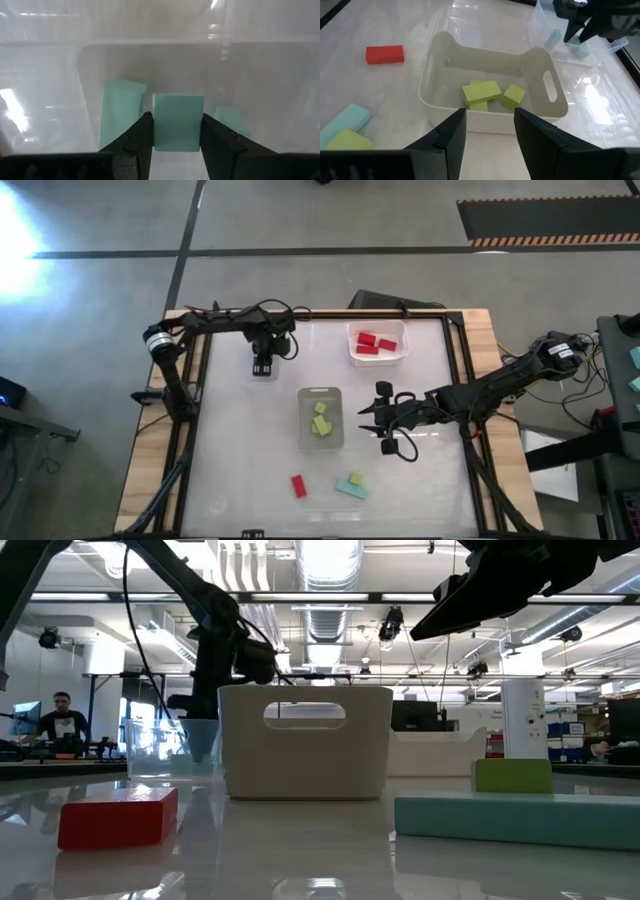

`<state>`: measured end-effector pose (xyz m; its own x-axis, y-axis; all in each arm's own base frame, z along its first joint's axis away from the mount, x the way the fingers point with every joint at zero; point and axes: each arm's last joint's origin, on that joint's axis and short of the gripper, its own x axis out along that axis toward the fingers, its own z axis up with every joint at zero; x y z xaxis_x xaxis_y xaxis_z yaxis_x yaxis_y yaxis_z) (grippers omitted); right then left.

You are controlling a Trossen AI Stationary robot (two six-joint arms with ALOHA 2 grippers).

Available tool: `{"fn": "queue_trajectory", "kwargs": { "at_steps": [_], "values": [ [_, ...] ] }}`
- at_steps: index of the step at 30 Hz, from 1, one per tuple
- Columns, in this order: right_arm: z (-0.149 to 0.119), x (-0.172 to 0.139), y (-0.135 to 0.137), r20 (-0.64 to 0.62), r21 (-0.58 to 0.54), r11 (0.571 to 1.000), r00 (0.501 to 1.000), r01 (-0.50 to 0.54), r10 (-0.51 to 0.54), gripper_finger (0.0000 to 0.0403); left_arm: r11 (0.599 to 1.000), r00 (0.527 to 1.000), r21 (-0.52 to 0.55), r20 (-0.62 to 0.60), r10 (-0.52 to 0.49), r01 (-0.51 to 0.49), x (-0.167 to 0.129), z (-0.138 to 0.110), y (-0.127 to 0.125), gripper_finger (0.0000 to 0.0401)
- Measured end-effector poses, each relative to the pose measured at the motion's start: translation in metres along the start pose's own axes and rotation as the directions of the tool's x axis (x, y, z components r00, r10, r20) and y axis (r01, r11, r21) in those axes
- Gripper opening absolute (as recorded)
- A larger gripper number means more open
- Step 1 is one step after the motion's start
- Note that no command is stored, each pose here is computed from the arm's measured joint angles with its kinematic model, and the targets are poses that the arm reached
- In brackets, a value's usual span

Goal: Sort & place blocks by color
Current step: Put the blue block into the transparent bin, then put the green block into the gray bin

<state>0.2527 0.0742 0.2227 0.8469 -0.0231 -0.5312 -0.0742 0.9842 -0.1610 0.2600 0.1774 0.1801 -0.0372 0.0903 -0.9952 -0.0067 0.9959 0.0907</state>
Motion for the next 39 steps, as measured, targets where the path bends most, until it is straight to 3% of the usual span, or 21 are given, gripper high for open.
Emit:
{"fn": "queue_trajectory", "kwargs": {
  "at_steps": [3,11,26,33,39],
  "values": [
    [0.0,0.0,0.0,0.0,0.0,1.0,1.0,0.0,0.0,0.0157,1.0,1.0,0.001,0.005,0.003,-0.003,0.005,0.002,0.001,0.0116],
    [0.0,0.0,0.0,0.0,0.002,1.0,1.0,0.0,0.0,0.0157,1.0,1.0,0.003,-0.01,0.013,-0.013,0.008,0.001,0.0,0.0179],
    [-0.001,0.0,0.0,-0.007,0.053,0.999,1.0,-0.001,0.002,0.0157,0.999,0.998,0.018,0.037,0.047,-0.048,-0.012,0.004,-0.013,0.0186],
    [-0.001,0.0,0.0,-0.005,0.071,0.997,1.0,-0.002,0.002,0.0157,0.991,0.991,0.027,0.026,0.128,-0.129,-0.022,0.005,-0.017,0.0187],
    [-0.002,0.0,0.0,-0.024,0.112,0.994,1.0,0.0,0.003,0.0157,0.979,0.977,-0.035,0.068,0.203,-0.201,-0.046,0.007,-0.029,0.0187]
  ]
}}
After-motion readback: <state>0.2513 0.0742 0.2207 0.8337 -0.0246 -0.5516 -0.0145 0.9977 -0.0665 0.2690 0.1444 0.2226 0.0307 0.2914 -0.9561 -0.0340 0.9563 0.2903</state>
